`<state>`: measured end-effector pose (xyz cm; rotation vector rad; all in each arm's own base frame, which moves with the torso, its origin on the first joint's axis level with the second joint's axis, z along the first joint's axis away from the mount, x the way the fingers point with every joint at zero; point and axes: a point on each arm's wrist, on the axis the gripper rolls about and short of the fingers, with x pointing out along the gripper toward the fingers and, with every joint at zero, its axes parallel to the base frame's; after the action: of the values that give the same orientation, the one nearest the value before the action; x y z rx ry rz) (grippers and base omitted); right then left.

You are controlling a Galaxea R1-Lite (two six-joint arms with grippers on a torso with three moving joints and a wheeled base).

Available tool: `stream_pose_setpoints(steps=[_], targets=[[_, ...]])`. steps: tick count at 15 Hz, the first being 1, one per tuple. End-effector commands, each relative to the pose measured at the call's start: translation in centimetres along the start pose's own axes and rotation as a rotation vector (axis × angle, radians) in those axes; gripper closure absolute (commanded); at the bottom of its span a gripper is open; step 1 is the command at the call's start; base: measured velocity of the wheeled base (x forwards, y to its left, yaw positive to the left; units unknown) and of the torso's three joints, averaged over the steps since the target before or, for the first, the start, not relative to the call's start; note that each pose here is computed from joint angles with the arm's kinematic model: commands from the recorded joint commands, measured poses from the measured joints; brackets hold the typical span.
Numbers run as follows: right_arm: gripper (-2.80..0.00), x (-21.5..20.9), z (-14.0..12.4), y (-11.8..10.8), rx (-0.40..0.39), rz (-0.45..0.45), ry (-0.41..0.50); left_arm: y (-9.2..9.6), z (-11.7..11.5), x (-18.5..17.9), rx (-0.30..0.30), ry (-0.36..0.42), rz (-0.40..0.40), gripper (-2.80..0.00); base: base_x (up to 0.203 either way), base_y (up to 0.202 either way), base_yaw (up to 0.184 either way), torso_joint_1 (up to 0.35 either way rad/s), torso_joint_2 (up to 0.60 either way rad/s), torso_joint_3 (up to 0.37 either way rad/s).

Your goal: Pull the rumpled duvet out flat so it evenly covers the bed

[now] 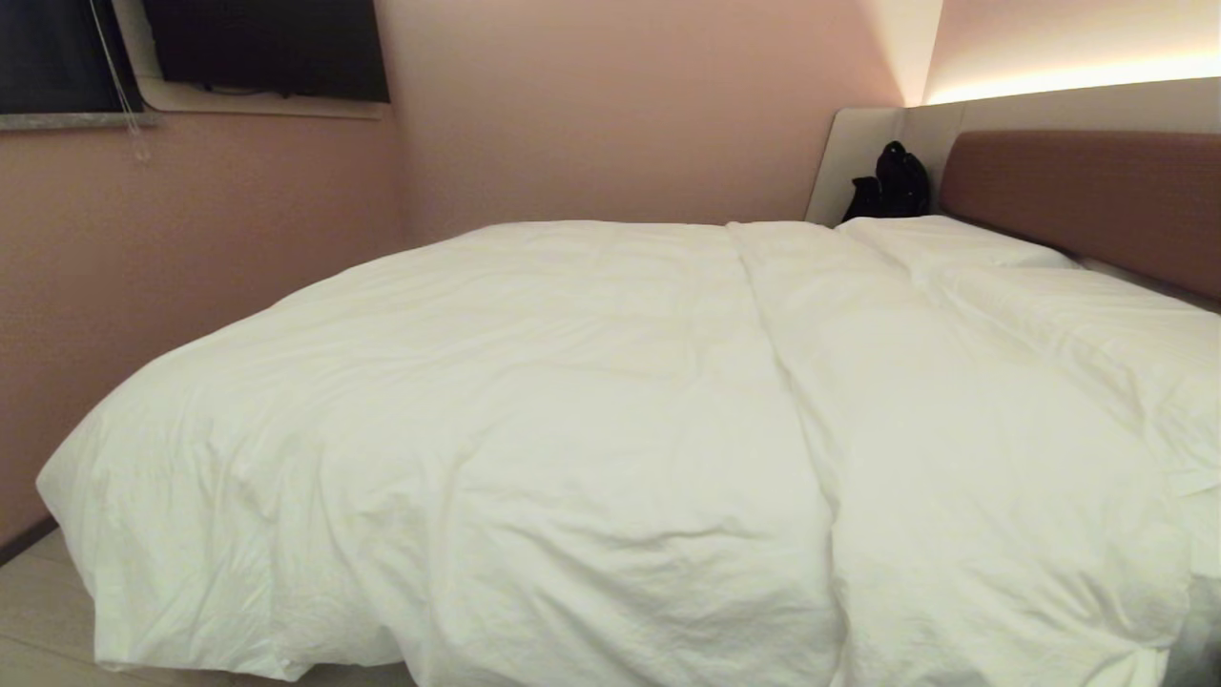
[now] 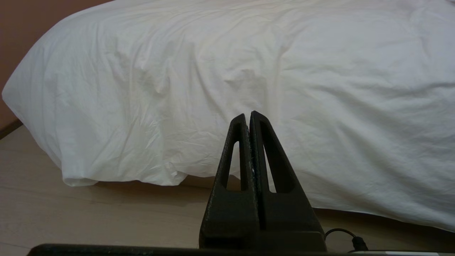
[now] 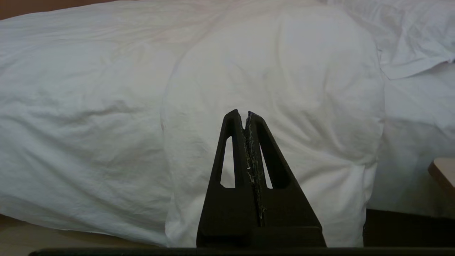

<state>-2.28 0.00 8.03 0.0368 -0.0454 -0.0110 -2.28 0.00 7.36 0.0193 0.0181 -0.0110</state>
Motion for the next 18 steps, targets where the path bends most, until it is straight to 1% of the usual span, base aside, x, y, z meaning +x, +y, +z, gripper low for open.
stream_pose_setpoints(steps=[1,2,3,4,8,18], targets=[[0.0,-0.01,-0.29,-0.06,-0.007,-0.021,0.028,0.0,0.0,0.0,0.001,0.0,0.0,0.0,0.0,0.0,0.0,0.0,0.0,0.0],[0.0,-0.01,-0.36,-0.06,-0.014,-0.019,0.034,0.0,0.0,0.0,0.001,0.0,0.0,0.0,0.0,0.0,0.0,0.0,0.0,0.0],[0.0,-0.03,-0.51,-0.05,-0.038,-0.014,0.048,0.0,0.0,0.0,0.001,0.0,0.0,0.0,0.0,0.0,0.0,0.0,0.0,0.0],[0.0,-0.01,-0.51,-0.05,-0.039,-0.014,0.05,0.0,0.0,0.0,0.001,0.0,0.0,0.0,0.0,0.0,0.0,0.0,0.0,0.0],[0.0,-0.03,-0.51,-0.05,-0.014,-0.016,0.048,0.0,0.0,0.0,0.001,0.0,0.0,0.0,0.0,0.0,0.0,0.0,0.0,0.0],[0.0,-0.03,-0.51,-0.05,-0.014,-0.017,0.048,0.0,0.0,0.0,0.001,0.0,0.0,0.0,0.0,0.0,0.0,0.0,0.0,0.0]])
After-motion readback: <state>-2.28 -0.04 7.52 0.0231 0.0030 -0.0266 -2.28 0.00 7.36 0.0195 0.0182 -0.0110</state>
